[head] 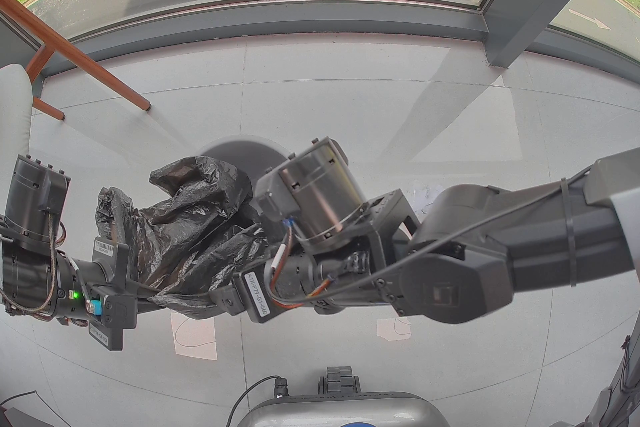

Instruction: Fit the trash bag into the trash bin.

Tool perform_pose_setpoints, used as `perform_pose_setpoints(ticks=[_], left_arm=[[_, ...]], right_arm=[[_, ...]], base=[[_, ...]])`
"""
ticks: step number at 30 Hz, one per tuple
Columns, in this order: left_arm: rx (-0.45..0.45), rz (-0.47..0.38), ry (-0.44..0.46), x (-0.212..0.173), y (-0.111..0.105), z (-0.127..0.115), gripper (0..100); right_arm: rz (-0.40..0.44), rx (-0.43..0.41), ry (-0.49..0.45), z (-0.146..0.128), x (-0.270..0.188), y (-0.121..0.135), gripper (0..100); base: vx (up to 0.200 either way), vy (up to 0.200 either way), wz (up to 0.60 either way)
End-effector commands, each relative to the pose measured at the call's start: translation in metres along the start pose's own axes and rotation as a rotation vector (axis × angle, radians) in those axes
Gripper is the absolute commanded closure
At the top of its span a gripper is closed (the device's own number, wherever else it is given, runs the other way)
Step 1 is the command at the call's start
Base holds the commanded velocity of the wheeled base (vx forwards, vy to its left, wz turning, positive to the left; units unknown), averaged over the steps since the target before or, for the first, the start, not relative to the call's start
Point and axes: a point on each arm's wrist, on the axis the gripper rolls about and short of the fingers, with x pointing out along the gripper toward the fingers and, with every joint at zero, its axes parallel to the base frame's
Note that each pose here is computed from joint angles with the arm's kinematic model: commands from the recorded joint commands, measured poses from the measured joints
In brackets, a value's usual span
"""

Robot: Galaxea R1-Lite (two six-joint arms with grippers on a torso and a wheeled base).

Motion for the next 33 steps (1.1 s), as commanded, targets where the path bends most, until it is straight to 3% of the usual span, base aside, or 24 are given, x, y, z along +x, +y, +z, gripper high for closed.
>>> perform_pose_setpoints(ticks=[1, 9, 21, 29, 33], left_arm=[[-0.002, 0.001, 0.007, 0.006, 0.004, -0.001, 100], [-0.006, 0.025, 0.004, 0.01, 0.009, 0.0, 100], [-0.075, 0.051, -0.035, 0.006, 0.017, 0.01, 100], [-0.044, 0.024, -0.06, 0.01, 0.013, 0.018, 100], [-0.041, -0.003, -0.057, 0.014, 0.007, 0.018, 100]], right_arm=[[0.001, 0.002, -0.01, -0.002, -0.023, -0.003, 0], [-0.02, 0.007, 0.013, -0.012, -0.037, -0.013, 0], [-0.12, 0.032, 0.032, -0.009, -0.018, -0.06, 0], [-0.094, 0.043, -0.143, 0.045, -0.022, -0.061, 0], [-0.091, 0.008, -0.18, 0.063, -0.01, -0.061, 0]], base=[[0.0, 0.0, 0.0], [0.0, 0.0, 0.0], [0.0, 0.0, 0.0], [0.0, 0.0, 0.0], [0.0, 0.0, 0.0]])
